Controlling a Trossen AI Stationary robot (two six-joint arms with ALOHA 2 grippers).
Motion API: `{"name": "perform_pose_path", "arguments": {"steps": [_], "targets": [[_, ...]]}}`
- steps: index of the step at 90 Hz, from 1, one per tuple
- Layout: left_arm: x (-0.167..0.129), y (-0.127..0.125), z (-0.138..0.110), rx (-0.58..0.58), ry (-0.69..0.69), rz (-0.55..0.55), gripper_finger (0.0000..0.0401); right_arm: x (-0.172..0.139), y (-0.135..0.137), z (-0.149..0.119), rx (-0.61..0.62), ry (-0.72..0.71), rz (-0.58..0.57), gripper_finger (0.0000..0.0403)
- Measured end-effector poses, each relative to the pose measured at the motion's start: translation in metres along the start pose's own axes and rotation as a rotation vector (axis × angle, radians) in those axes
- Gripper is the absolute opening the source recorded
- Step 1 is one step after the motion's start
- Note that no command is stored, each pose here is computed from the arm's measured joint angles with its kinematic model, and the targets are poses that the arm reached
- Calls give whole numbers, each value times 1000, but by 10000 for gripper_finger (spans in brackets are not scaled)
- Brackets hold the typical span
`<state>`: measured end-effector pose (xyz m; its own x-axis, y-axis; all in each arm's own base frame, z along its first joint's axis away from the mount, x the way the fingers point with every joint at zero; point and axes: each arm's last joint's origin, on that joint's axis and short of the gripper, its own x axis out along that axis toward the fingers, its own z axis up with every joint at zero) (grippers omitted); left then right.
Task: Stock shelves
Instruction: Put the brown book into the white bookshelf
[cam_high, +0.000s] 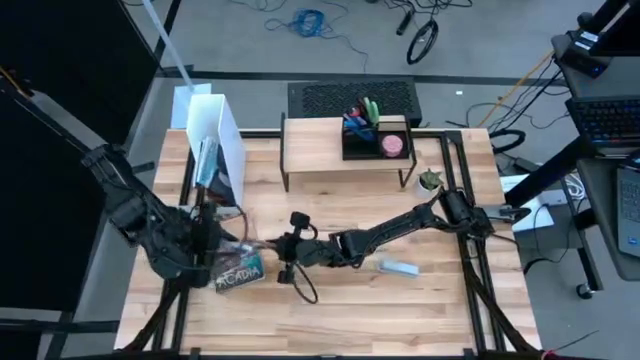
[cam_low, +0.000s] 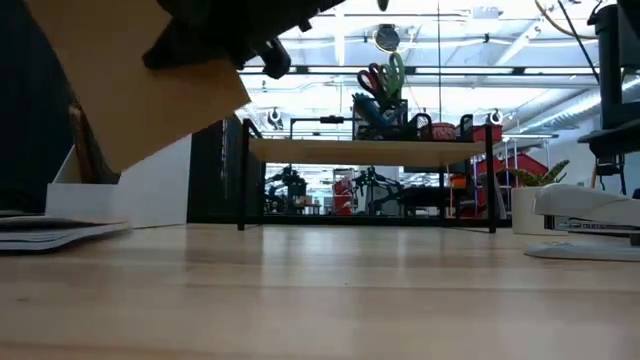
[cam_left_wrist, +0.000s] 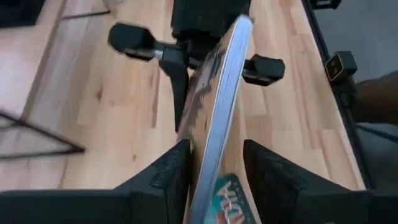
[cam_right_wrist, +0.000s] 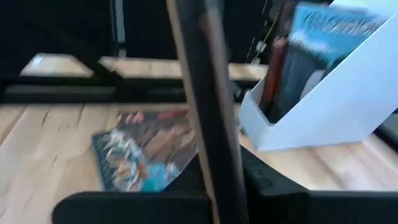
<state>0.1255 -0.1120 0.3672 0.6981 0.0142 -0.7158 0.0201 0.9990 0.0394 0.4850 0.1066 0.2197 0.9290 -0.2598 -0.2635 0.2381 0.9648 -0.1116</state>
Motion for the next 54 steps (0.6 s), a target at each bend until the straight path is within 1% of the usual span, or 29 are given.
{"name": "perform_pose_path", "arguments": {"steps": [9, 18, 24, 38, 47, 54], "targets": [[-13, 13, -8, -38, 13, 46, 128, 6, -13, 7, 43, -63, -31, 2], [-25, 27, -16, -96, 2, 92, 117, 8, -21, 12, 67, -105, -120, 2], [-32, 36, -21, -129, -7, 91, 109, 8, -21, 12, 72, -111, -160, 1], [-46, 51, -27, -175, -52, 56, 95, 5, -11, 11, 117, -152, -217, 1], [-51, 58, -31, -190, -68, 41, 90, 9, 1, 1, 164, -200, -227, 1], [-54, 61, -32, -193, -79, 34, 88, 15, 8, -7, 205, -247, -273, 0]]}}
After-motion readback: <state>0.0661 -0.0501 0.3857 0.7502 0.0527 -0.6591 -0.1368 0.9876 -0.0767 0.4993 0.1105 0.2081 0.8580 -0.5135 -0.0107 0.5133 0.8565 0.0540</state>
